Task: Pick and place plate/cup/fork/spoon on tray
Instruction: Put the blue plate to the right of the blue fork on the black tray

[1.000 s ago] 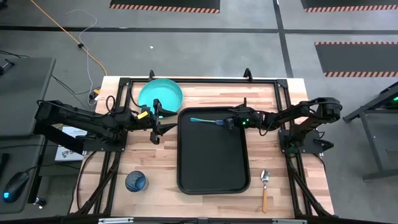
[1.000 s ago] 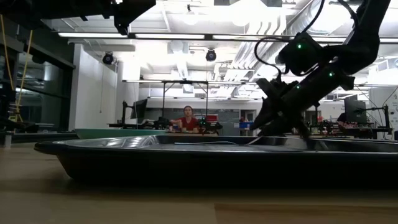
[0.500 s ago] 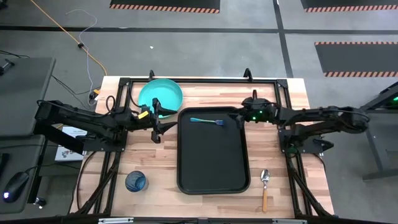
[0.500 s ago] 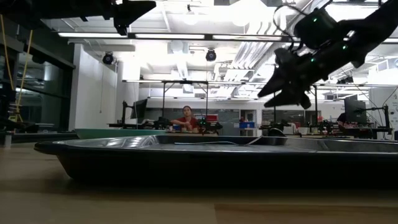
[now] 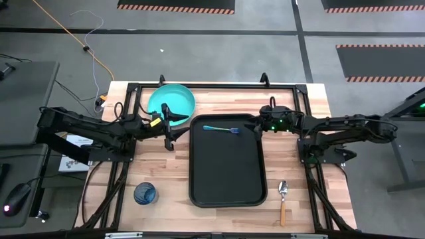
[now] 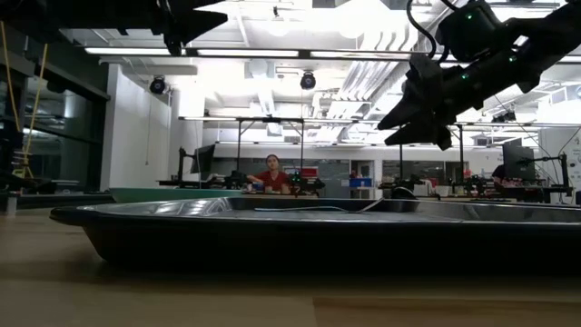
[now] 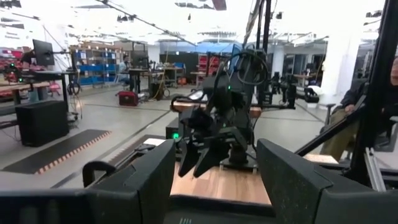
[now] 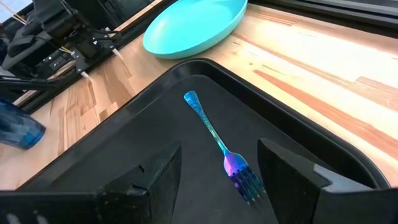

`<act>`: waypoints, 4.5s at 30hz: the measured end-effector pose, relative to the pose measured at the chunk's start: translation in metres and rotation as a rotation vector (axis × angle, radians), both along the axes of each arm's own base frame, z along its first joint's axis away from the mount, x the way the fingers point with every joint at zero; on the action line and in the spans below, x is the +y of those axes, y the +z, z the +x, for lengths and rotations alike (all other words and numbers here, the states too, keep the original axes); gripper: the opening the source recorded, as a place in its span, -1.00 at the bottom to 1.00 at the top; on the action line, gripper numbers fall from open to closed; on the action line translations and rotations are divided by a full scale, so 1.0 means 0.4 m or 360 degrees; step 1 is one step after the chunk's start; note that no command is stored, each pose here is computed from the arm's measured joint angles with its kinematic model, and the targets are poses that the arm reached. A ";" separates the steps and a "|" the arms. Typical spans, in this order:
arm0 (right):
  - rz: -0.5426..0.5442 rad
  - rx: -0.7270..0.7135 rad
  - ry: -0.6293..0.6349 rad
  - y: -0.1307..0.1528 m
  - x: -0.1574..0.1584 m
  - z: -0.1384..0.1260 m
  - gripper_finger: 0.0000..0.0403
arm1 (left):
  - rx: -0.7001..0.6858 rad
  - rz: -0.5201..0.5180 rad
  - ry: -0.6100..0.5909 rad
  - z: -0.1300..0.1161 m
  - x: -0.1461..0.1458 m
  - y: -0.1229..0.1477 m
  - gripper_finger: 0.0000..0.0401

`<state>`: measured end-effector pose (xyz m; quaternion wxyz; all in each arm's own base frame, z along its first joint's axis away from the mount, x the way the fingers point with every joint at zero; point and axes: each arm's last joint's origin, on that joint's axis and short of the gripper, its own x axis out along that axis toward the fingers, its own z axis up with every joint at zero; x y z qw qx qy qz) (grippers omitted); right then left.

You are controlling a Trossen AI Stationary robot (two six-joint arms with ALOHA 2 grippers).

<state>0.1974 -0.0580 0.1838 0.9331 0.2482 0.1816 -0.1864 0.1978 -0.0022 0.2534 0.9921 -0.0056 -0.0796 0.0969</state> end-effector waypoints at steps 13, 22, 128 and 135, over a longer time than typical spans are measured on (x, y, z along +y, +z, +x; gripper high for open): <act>-0.0047 0.0014 0.0039 0.000 0.001 0.000 0.00 | 0.0061 0.0002 0.0009 0.001 0.000 -0.009 0.06; -0.0082 0.0030 0.0057 -0.001 0.001 0.000 0.00 | 0.0071 0.0030 0.0015 0.001 0.000 -0.010 0.06; -0.0241 -0.0340 -0.0134 0.125 0.014 -0.086 0.00 | 0.1780 0.0880 -0.0131 0.417 -0.363 -0.024 -0.99; -0.0143 -0.0172 -0.0178 0.099 0.017 -0.100 0.00 | 0.1951 0.0957 -0.0337 0.487 -0.401 -0.141 -0.99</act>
